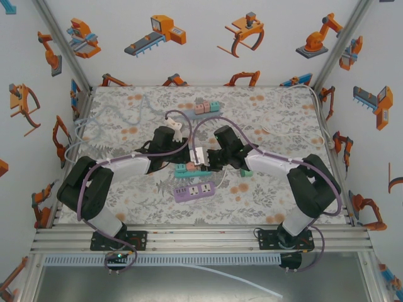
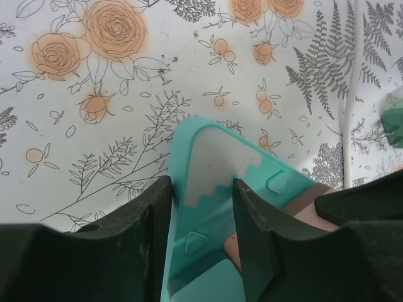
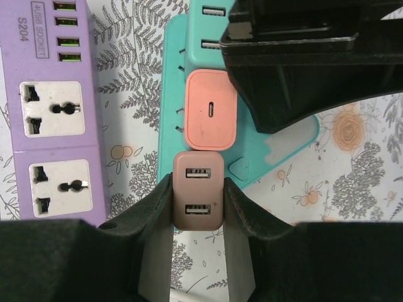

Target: Pull the plug off the socket

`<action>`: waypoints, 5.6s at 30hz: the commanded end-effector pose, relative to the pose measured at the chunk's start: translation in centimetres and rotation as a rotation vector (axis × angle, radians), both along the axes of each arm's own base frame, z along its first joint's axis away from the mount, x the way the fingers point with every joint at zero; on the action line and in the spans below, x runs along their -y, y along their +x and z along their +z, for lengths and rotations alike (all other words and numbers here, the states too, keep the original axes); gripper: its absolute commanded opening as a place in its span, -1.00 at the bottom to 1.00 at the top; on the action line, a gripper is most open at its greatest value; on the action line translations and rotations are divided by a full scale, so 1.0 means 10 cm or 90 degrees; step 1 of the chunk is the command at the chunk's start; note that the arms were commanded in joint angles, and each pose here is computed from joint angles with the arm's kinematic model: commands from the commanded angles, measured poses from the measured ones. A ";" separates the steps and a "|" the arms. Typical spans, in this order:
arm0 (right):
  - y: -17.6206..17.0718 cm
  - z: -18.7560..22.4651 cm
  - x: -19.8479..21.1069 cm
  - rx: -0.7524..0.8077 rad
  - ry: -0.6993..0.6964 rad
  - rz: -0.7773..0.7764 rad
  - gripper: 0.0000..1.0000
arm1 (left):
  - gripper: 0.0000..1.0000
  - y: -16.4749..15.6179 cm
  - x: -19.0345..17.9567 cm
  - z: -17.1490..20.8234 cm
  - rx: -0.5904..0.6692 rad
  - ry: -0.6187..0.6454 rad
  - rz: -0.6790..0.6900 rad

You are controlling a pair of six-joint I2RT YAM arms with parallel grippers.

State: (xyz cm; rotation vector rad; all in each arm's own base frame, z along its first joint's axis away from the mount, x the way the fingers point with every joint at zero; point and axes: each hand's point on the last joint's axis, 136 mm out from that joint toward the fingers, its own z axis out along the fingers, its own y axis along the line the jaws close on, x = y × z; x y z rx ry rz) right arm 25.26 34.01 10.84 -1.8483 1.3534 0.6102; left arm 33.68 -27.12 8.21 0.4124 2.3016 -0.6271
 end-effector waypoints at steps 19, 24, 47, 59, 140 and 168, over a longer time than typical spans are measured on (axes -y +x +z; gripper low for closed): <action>0.06 0.75 -0.16 0.023 0.130 0.045 -1.00 | -0.11 -0.95 -0.78 -1.37 -0.280 0.350 0.016; -0.11 0.86 -0.17 0.049 0.146 0.078 -1.00 | -0.12 -0.92 -0.84 -1.37 -0.276 0.367 0.037; 0.04 1.30 -0.09 -0.053 0.250 -0.112 -1.00 | -0.05 -0.55 -0.68 -0.83 -0.220 0.274 0.056; 0.54 1.95 0.45 -0.277 0.391 -0.398 -1.00 | 0.11 -0.29 -0.42 0.04 -0.127 0.120 0.053; 1.52 0.73 2.11 -0.399 0.310 -0.937 0.43 | 0.94 -1.03 -0.31 1.64 0.166 -0.021 -0.024; -0.33 0.38 -0.15 0.079 0.096 0.089 0.47 | 0.94 -0.85 -0.83 1.31 0.081 -0.019 0.129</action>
